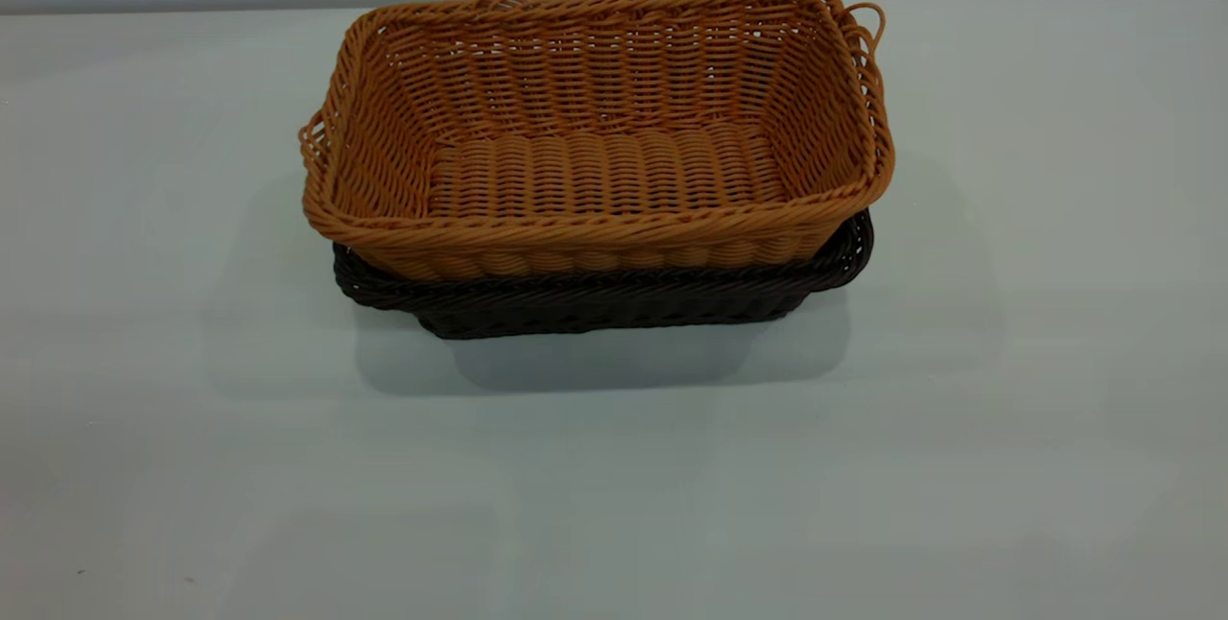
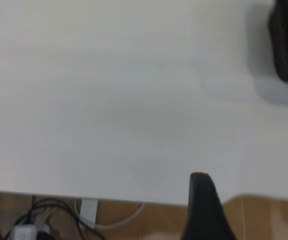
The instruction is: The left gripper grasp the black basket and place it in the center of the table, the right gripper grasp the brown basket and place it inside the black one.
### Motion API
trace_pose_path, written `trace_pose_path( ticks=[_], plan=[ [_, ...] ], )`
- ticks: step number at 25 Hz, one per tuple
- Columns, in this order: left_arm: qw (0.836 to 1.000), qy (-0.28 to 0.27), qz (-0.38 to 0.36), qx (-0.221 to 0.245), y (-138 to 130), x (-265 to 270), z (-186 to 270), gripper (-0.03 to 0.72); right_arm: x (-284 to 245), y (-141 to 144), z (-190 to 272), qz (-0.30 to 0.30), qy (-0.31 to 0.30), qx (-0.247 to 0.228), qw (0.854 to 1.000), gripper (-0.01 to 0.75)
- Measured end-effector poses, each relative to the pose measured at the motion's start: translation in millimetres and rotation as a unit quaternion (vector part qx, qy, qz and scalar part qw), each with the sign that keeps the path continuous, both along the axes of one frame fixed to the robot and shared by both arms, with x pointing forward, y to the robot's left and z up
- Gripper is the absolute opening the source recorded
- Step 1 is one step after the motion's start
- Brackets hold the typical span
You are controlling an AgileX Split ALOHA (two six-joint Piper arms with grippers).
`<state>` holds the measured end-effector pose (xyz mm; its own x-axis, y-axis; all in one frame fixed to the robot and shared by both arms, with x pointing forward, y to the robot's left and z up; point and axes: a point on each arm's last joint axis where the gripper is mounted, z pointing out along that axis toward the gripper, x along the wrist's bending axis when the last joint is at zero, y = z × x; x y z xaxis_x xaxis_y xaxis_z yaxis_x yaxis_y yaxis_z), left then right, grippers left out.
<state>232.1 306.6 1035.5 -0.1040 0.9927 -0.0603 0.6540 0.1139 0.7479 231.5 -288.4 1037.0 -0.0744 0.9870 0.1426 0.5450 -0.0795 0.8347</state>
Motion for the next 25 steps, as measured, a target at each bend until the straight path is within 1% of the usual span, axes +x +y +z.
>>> trace_pose_path(
  ticks=[3,25],
  plan=[
    [0.999,-0.028,0.022,0.0,-0.5,-9.4,-1.3,0.419,0.0,-0.1,-0.3,0.005,0.0,0.0,1.0,0.544],
    [0.999,-0.023,0.025,0.0,-0.6,-11.0,-2.2,0.419,-0.1,-0.1,-0.3,0.01,0.0,0.0,1.0,0.544]
  ],
)
